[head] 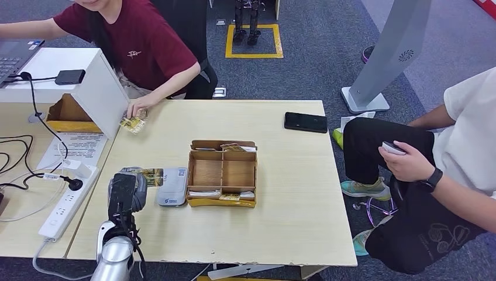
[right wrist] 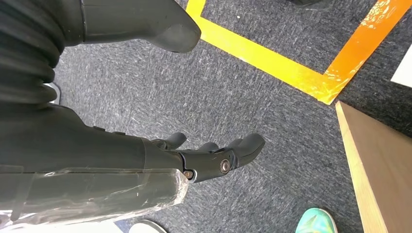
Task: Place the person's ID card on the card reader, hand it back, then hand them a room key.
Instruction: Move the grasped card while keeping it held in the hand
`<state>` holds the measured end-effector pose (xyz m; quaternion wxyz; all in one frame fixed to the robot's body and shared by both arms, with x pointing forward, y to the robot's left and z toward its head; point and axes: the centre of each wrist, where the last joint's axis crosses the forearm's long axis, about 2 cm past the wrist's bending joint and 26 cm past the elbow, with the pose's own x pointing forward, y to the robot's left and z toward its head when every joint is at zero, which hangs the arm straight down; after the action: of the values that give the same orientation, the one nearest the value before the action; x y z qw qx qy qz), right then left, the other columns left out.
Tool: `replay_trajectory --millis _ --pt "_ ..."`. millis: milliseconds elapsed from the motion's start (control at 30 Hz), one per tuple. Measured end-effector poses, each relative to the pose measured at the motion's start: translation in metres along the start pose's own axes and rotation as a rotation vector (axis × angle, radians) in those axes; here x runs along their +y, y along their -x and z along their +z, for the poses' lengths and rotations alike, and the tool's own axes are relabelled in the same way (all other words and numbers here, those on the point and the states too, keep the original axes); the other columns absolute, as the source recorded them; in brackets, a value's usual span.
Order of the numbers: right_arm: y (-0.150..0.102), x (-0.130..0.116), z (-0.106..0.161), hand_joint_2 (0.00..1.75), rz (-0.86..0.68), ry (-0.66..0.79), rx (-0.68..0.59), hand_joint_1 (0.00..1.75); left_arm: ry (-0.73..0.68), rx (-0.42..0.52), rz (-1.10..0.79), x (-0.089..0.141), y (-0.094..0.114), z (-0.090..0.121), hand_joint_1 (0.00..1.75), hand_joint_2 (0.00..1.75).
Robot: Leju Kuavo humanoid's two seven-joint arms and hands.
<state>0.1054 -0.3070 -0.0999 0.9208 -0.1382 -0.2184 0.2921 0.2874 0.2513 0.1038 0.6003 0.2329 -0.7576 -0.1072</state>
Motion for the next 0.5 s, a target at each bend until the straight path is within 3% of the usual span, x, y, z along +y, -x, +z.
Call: replay_trajectory --millis 500 --pt "-0.005 0.002 0.000 1.75 0.010 -0.017 -0.005 0.00 0.058 0.044 -0.032 -0.017 0.003 -0.004 1.75 1.75"
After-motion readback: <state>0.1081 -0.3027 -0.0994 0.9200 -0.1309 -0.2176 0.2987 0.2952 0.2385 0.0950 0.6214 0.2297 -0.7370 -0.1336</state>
